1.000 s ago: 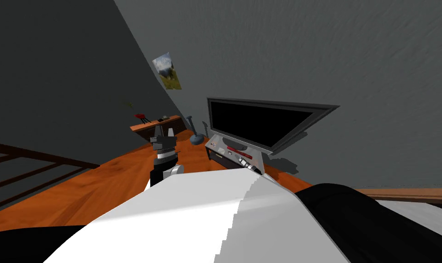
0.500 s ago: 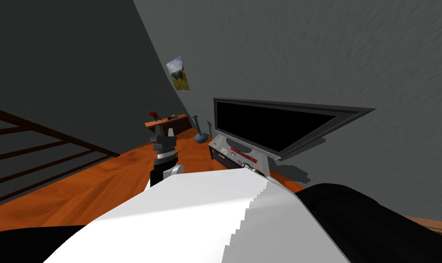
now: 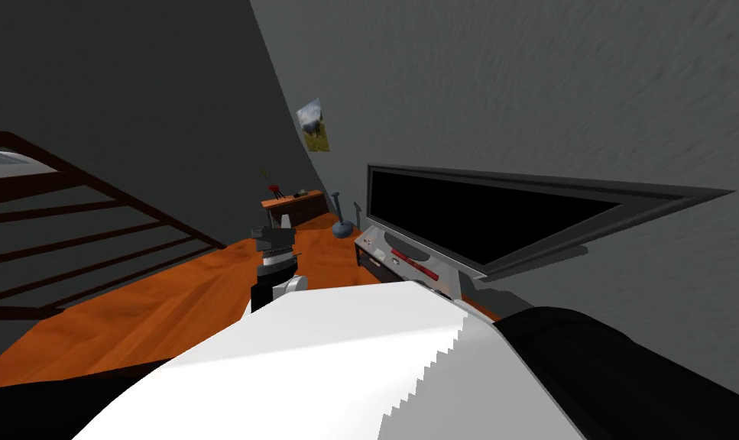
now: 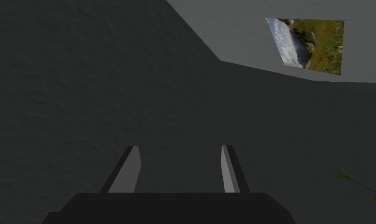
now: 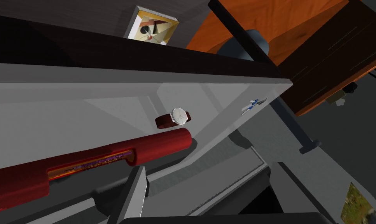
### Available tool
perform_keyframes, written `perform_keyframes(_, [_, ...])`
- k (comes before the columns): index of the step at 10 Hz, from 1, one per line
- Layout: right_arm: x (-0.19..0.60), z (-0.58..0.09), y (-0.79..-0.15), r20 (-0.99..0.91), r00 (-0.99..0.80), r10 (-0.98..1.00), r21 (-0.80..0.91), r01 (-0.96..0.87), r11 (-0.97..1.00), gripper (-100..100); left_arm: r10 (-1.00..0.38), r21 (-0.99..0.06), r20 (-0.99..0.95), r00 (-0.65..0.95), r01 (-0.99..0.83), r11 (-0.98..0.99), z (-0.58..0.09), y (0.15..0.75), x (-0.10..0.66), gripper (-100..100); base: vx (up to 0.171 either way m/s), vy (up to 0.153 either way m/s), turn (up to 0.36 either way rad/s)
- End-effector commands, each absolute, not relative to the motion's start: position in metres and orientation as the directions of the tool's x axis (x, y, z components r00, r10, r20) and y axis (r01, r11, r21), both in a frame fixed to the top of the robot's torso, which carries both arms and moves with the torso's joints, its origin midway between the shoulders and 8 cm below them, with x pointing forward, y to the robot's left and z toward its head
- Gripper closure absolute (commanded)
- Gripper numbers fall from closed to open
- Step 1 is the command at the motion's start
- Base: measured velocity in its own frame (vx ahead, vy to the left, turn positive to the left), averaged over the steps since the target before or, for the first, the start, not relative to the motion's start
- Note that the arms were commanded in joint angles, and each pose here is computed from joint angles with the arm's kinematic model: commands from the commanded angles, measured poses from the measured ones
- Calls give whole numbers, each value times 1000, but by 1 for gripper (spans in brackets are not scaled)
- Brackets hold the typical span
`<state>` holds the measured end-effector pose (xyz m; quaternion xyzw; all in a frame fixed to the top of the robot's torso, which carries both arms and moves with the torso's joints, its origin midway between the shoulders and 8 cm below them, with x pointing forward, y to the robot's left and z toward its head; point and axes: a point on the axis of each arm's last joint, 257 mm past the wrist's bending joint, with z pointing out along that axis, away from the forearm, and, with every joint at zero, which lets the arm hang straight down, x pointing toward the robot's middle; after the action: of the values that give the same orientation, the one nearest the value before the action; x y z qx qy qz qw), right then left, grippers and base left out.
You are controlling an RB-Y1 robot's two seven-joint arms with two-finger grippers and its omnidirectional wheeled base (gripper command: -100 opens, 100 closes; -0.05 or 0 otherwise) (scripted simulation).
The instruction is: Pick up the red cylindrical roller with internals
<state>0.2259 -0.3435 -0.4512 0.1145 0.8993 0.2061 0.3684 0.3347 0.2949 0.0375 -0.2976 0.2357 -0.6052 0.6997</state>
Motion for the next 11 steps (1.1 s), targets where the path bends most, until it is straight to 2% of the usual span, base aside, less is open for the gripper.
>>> perform_keyframes(1, [208, -467, -364, -606, -744, 281, 383, 37, 923, -100, -987, -702, 30, 156, 707, 90, 37, 295, 335, 0, 16, 24, 258])
perform_keyframes(5, [163, -495, -421, -550, -823, 142, 225, 18, 974, -100, -987, -702, 30, 156, 707, 90, 37, 295, 335, 0, 22, 18, 243])
perform_keyframes(7, [161, -496, -424, -546, -825, 143, 221, 23, 975, -100, -987, -702, 30, 156, 707, 90, 37, 295, 335, 0, 20, 7, 48])
perform_keyframes(9, [141, -504, -449, -511, -856, 78, 151, 0, 988, -100, -987, -702, 30, 156, 707, 90, 38, 295, 335, 0, 24, 14, 222])
perform_keyframes(11, [104, -512, -495, -432, -901, -36, 34, -56, 998, -100, -987, -702, 30, 156, 707, 90, 37, 295, 335, 0, 42, 15, 359])
